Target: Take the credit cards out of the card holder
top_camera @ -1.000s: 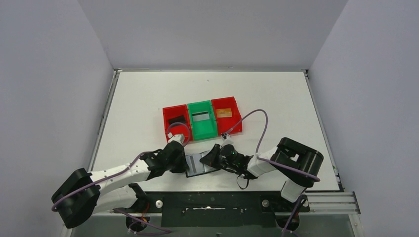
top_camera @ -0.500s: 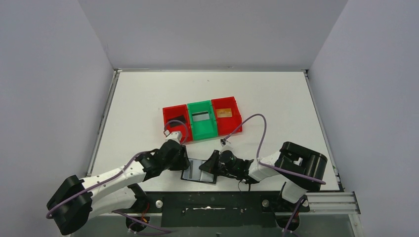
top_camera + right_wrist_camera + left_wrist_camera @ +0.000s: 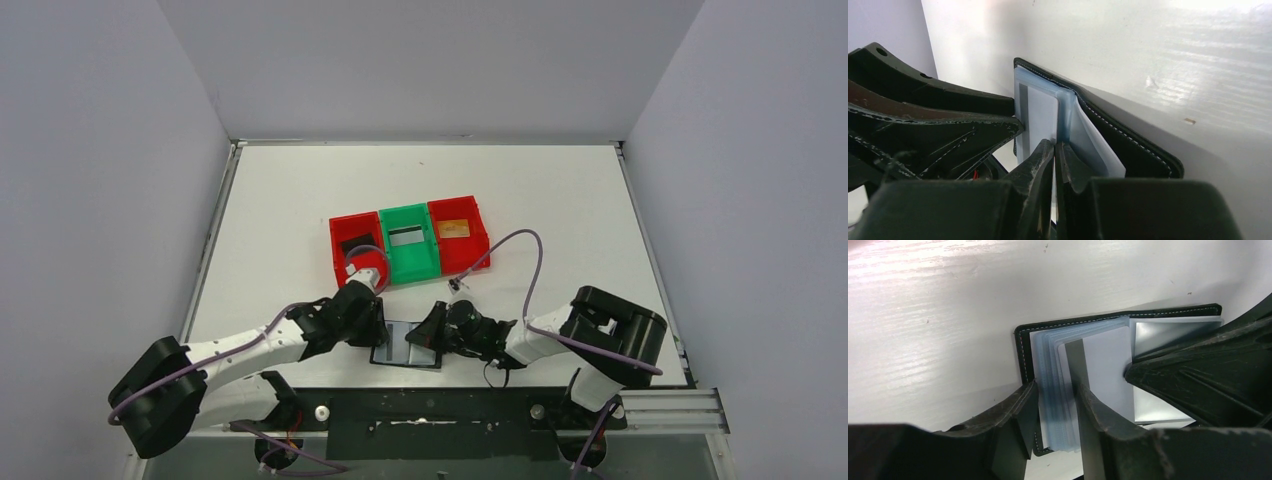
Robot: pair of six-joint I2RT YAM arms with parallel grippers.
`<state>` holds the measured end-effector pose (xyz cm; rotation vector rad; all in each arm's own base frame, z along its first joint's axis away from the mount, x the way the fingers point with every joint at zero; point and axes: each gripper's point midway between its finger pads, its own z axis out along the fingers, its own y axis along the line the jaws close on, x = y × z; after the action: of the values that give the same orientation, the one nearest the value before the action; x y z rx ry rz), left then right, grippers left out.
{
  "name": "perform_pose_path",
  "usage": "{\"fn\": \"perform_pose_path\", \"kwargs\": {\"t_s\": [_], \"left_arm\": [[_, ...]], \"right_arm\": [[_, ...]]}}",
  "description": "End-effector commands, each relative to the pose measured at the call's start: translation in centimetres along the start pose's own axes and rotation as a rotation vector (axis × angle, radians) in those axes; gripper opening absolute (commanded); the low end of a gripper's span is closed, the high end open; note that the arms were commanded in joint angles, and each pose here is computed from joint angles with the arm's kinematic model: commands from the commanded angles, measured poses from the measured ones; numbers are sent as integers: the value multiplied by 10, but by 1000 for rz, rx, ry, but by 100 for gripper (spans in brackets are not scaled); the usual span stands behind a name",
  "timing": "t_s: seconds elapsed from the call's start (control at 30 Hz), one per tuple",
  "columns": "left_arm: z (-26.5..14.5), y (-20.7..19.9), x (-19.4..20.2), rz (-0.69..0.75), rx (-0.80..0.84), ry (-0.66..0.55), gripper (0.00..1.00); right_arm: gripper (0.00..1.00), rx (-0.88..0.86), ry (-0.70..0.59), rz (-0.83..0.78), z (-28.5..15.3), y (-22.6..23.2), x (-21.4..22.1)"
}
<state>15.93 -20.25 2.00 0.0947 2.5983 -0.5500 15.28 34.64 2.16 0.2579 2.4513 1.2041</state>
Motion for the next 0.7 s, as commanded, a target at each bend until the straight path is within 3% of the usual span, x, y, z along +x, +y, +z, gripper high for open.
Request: {"fn": "perform_pose_path", "kwargs": {"t_s": [0.0, 0.17, 0.67], "left_arm": [[2, 6, 8, 12, -43, 33, 31], [4, 11, 9, -4, -81, 30, 29], [5, 13, 8, -14, -94, 24, 24]], "right_arm": [[4, -16, -8, -15, -6, 5, -11], [9, -49, 9, -34, -11, 14, -14], [0, -131, 32, 33, -20, 20, -15]]}}
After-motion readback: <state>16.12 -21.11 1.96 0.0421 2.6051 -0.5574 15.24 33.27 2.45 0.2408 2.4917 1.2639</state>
